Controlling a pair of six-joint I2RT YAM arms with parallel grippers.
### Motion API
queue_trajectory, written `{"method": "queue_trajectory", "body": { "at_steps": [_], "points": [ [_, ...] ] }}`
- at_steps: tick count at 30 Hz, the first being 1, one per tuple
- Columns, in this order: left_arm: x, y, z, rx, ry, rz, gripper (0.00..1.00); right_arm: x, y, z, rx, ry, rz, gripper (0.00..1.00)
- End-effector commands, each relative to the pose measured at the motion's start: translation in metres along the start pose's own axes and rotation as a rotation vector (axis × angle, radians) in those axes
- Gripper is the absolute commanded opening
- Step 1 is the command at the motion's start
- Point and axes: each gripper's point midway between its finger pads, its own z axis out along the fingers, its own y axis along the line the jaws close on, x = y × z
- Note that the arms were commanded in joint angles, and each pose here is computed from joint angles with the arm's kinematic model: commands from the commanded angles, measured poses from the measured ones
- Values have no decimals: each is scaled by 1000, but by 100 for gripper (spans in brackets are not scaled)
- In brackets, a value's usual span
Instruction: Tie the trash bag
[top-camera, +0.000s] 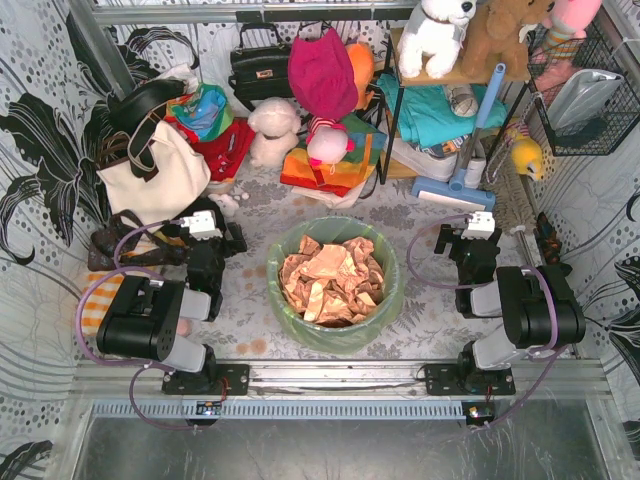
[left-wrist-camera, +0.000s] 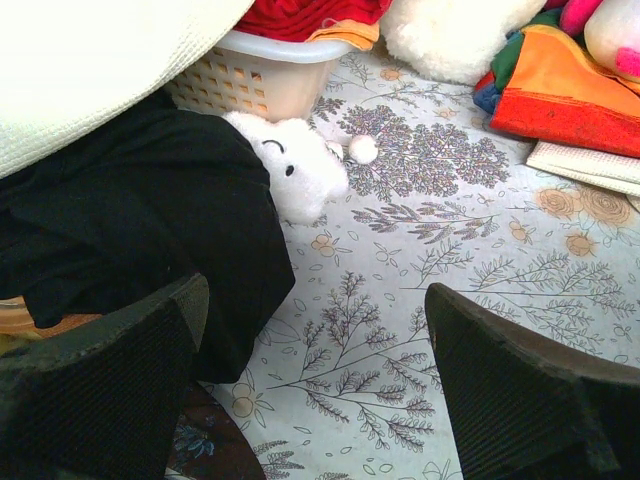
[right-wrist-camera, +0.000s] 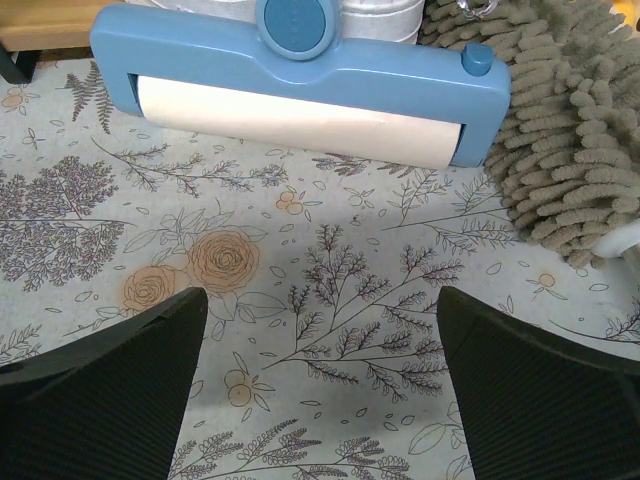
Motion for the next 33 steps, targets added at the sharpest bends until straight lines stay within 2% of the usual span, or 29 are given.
{"method": "queue_trajectory", "body": {
  "at_steps": [1, 33],
  "points": [
    [-16, 0, 5, 1, -57, -12, 98, -6, -1, 0, -1, -31, -3, 97],
    [-16, -1, 5, 7, -53, -15, 98, -6, -2, 0, -1, -31, -3, 97]
  ]
}}
